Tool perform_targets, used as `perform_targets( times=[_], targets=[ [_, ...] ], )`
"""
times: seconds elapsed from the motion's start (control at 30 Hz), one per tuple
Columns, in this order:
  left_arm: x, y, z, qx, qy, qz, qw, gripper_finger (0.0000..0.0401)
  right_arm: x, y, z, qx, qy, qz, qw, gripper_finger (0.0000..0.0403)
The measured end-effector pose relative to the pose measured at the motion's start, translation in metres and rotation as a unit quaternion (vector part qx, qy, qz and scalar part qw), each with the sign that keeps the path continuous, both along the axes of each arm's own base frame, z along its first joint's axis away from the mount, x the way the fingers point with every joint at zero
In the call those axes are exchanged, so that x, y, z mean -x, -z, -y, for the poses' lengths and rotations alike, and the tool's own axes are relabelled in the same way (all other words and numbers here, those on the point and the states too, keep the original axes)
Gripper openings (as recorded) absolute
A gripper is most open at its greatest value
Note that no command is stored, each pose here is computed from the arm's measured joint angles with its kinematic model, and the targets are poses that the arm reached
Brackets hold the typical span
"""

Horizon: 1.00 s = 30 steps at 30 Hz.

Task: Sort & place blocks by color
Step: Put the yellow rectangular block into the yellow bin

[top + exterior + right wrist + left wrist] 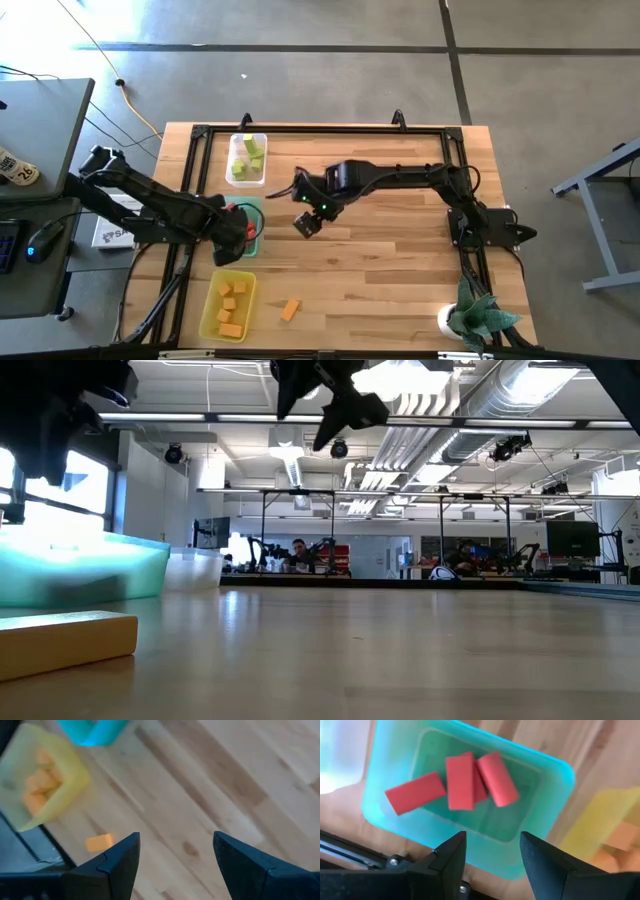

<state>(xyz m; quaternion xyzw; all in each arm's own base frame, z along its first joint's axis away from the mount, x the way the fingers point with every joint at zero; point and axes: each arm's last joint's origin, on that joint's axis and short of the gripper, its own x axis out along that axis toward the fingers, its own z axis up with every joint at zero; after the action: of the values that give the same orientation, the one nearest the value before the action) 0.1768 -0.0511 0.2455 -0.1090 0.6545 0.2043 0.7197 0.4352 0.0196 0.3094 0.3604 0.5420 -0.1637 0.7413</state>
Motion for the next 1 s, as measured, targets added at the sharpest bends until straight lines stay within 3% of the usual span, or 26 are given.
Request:
perform_targets(
  times=[0.2,0.33,0.5,0.77,1.0],
  targets=[
    [0.012,-0.008,0.014,0.024,-0.004,0.026,0.999,0.0172,-0.008,-0.005,-0.031,0.002,-0.049,0.064,0.997,0.0238],
    [0.019,-0.011,0.022,0.042,-0.014,0.034,0.998,0.0172,-0.016,-0.011,-0.050,0.034,-0.137,0.137,0.980,0.0238],
    [0.025,-0.013,0.029,0.070,-0.043,0.032,0.996,0.0172,-0.024,-0.021,-0.071,0.092,-0.234,0.232,0.940,0.0238],
    [0.032,-0.014,0.039,0.097,-0.065,0.024,0.993,0.0172,-0.034,-0.040,-0.094,0.190,-0.350,0.371,0.839,0.0238],
    [0.033,-0.014,0.041,0.101,-0.100,0.026,0.990,0.0172,-0.035,-0.044,-0.102,0.226,-0.393,0.401,0.796,0.0238]
  ],
)
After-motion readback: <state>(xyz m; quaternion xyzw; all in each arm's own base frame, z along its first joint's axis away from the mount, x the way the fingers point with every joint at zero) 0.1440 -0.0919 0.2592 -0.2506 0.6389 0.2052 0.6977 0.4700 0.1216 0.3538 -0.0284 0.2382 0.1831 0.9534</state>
